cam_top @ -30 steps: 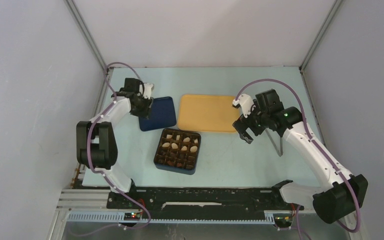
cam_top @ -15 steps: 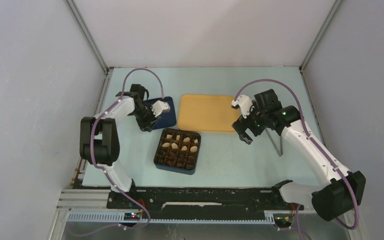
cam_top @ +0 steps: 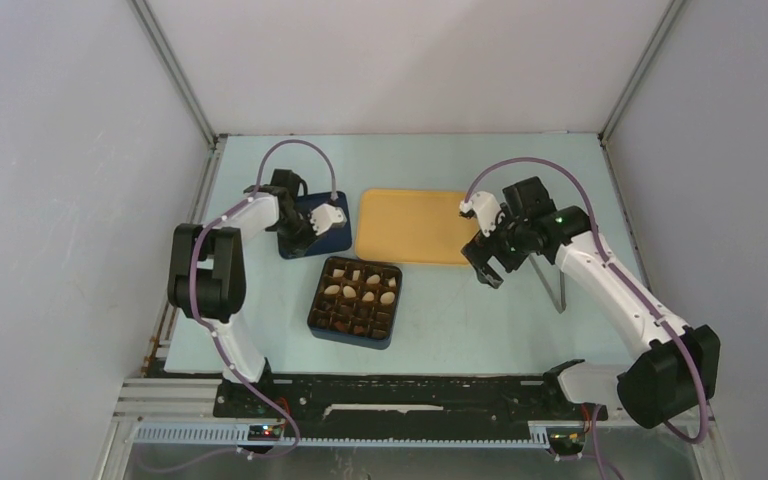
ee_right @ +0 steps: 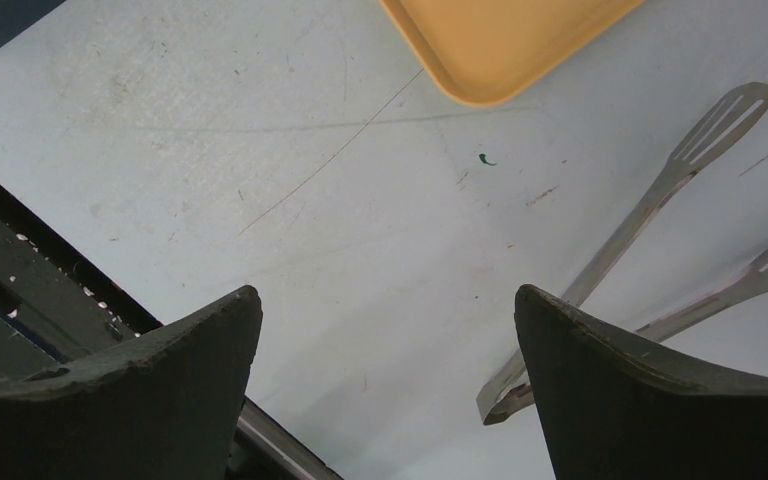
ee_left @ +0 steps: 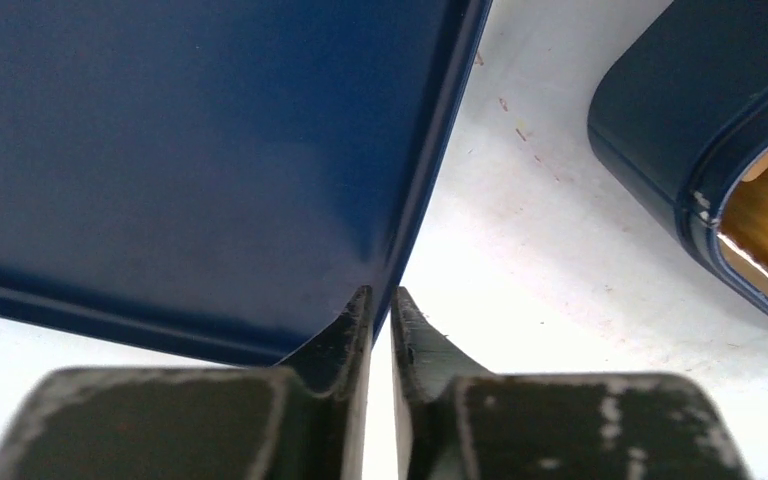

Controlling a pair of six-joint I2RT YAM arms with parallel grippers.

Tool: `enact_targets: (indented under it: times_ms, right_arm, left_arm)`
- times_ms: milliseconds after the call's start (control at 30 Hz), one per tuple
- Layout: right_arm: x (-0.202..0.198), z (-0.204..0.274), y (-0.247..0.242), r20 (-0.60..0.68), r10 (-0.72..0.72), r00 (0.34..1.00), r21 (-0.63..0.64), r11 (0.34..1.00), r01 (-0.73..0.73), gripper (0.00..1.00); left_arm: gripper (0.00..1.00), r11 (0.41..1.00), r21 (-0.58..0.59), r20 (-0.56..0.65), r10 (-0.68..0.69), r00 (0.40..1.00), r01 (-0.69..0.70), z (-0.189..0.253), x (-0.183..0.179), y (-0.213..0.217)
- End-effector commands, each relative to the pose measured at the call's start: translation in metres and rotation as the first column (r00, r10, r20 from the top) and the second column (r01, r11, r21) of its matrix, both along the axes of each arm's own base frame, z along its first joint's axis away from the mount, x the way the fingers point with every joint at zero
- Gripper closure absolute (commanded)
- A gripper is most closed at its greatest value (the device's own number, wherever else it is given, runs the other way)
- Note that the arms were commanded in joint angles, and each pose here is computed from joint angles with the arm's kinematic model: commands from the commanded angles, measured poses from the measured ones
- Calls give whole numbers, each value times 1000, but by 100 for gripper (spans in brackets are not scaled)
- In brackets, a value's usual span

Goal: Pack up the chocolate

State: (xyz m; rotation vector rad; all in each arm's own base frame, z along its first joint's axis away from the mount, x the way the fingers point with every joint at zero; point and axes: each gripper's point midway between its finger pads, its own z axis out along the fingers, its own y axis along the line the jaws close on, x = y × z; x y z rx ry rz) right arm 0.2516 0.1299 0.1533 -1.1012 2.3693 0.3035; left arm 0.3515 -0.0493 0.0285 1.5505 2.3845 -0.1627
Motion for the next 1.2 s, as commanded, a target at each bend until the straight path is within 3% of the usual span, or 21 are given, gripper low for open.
enact_targets:
  times_ms: [0, 433, 733, 967, 1167]
  right_arm:
    - [6, 1, 3, 11, 12, 1000, 9, 1000, -12, 1]
    - [5, -3, 3, -8, 10, 1000, 5, 1000, -10, 0]
    - [4, -4, 3, -16, 7, 1000, 7, 1000, -6, 0]
    - [4, -4, 2, -19, 3, 1000, 13, 1000, -3, 0]
    - [5, -2, 4, -15, 4, 1000, 20, 1000, -4, 0]
  left_arm:
    - [88, 999, 19, 10, -26, 1000, 26, -2, 0, 1]
    - [84, 997, 60, -71, -48, 996, 52, -7, -15, 6]
    - [85, 992, 111, -126, 65, 990, -51, -7, -8, 10]
    - [99, 986, 144, -73, 98, 993, -87, -2, -11, 11]
    - [100, 979, 117, 77, 160, 984, -168, 46, -1, 20]
